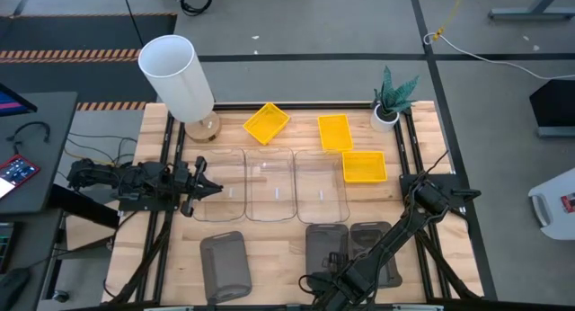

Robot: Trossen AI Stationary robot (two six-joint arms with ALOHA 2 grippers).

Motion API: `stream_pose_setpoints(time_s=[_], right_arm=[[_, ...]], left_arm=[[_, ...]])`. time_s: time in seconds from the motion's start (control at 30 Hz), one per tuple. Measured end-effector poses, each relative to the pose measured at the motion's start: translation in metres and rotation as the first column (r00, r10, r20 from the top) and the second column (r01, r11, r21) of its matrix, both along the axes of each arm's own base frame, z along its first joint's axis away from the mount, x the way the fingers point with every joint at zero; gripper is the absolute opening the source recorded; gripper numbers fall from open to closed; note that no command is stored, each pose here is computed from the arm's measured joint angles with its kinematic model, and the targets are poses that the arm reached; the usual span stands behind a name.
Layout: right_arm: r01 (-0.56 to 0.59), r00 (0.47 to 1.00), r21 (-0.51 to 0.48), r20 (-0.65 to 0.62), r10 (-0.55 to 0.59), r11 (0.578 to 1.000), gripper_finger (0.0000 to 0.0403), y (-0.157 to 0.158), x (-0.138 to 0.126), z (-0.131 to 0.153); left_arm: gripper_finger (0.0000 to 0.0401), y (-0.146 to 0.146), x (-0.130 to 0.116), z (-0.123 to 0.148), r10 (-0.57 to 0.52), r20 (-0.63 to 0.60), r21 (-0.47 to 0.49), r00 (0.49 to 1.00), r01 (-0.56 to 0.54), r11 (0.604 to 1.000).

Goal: Stack baskets by color
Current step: Stack the middle black bin into the right black bin

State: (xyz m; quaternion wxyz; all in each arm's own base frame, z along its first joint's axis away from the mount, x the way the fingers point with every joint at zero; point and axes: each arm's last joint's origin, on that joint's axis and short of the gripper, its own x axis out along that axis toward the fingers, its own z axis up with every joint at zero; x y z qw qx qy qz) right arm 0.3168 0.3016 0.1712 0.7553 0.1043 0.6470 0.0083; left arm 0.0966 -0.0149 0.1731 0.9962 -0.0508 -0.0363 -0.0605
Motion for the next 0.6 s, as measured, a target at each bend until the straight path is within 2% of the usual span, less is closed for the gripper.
stream_pose_setpoints(time_s=[0.2,0.43,0.6], right_arm=[[-0.014,1.000,0.022,-0.026,0.014,1.000,0.0008,0.002,0.001,0.011],[-0.007,0.998,0.002,-0.054,0.007,1.000,0.0008,0.006,-0.002,0.050],[-0.009,1.000,-0.038,-0.012,0.009,0.999,0.0008,0.011,-0.008,0.078]], left_arm=[[0.0035,0.000,0.000,0.000,0.000,0.000,0.000,1.000,0.000,1.000],[0.0030,0.000,0.000,0.000,0.000,0.000,0.000,1.000,0.000,1.000],[0.0025,0.000,0.000,0.000,-0.001,0.000,0.000,1.000,0.001,1.000]])
